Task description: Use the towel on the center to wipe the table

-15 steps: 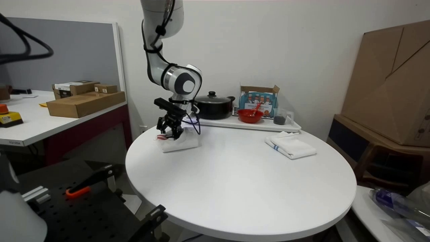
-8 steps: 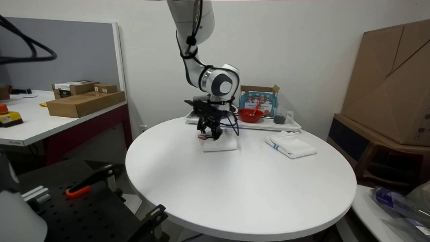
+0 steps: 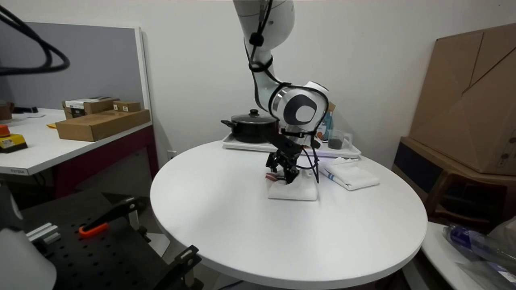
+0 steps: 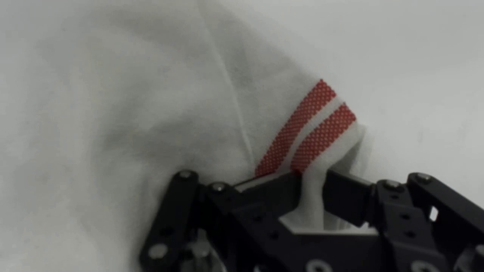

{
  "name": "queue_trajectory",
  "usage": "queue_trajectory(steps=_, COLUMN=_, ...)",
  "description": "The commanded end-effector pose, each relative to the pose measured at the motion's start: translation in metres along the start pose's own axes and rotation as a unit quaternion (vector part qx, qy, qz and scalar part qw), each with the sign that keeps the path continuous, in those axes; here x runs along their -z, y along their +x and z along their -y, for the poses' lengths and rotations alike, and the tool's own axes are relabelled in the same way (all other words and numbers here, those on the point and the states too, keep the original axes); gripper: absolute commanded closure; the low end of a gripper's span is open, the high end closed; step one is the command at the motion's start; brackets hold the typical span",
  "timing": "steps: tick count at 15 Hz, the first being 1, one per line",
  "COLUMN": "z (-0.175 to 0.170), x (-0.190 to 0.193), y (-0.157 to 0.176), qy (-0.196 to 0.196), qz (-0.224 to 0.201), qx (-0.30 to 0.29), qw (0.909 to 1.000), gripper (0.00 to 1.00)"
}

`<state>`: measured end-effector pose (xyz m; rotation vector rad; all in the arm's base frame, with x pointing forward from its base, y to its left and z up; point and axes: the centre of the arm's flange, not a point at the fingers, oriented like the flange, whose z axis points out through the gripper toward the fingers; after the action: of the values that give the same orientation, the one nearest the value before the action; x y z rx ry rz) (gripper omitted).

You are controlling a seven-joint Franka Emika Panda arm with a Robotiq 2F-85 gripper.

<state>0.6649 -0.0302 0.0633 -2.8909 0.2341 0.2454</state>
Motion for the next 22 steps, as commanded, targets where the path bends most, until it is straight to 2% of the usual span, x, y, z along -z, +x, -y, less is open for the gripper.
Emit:
queue_trajectory(steps=1, z=-0.012, x=-0.039, y=-0.074, qy=0.001, qz=0.037, qx=-0.015, qw=0.9992, gripper=0.94)
queue_trajectory(steps=4, z=0.009, x=-0.049, y=-0.11, qy=0.011, qz=0.089, qx=0.006, qw=0.9959, gripper=0.94)
queue_trajectory(steps=6, z=0.033, x=-0.062, y=-0.136, qy=0.016, qz=0.131, qx=0.041, qw=0.9905, gripper=0.94)
queue_trajectory(steps=10, z=0.101, x=-0.1, y=-0.181, qy=0.032, qz=0.188, qx=0.122, qw=0.974, gripper=0.94)
queue_trajectory(steps=12, z=0.144, x=-0.12, y=-0.191, qy=0.027, qz=0.198, qx=0.157, qw=0.9671, gripper=0.94)
queue_trajectory(steps=14, z=0.184, x=-0.134, y=-0.185, qy=0.013, qz=0.196, qx=0.183, qw=0.9631, gripper=0.94)
queue_trajectory(steps=17, z=0.212, x=-0.119, y=-0.148, qy=-0.003, qz=0.167, qx=0.183, qw=0.9688, gripper=0.95)
queue_trajectory(steps=20, z=0.205, x=-0.094, y=-0.109, qy=-0.008, qz=0.124, qx=0.159, qw=0.9795, gripper=0.95)
queue_trajectory(steps=22, z=0.187, x=-0.081, y=-0.09, qy=-0.014, qz=0.102, qx=0.142, qw=0.9844, gripper=0.95)
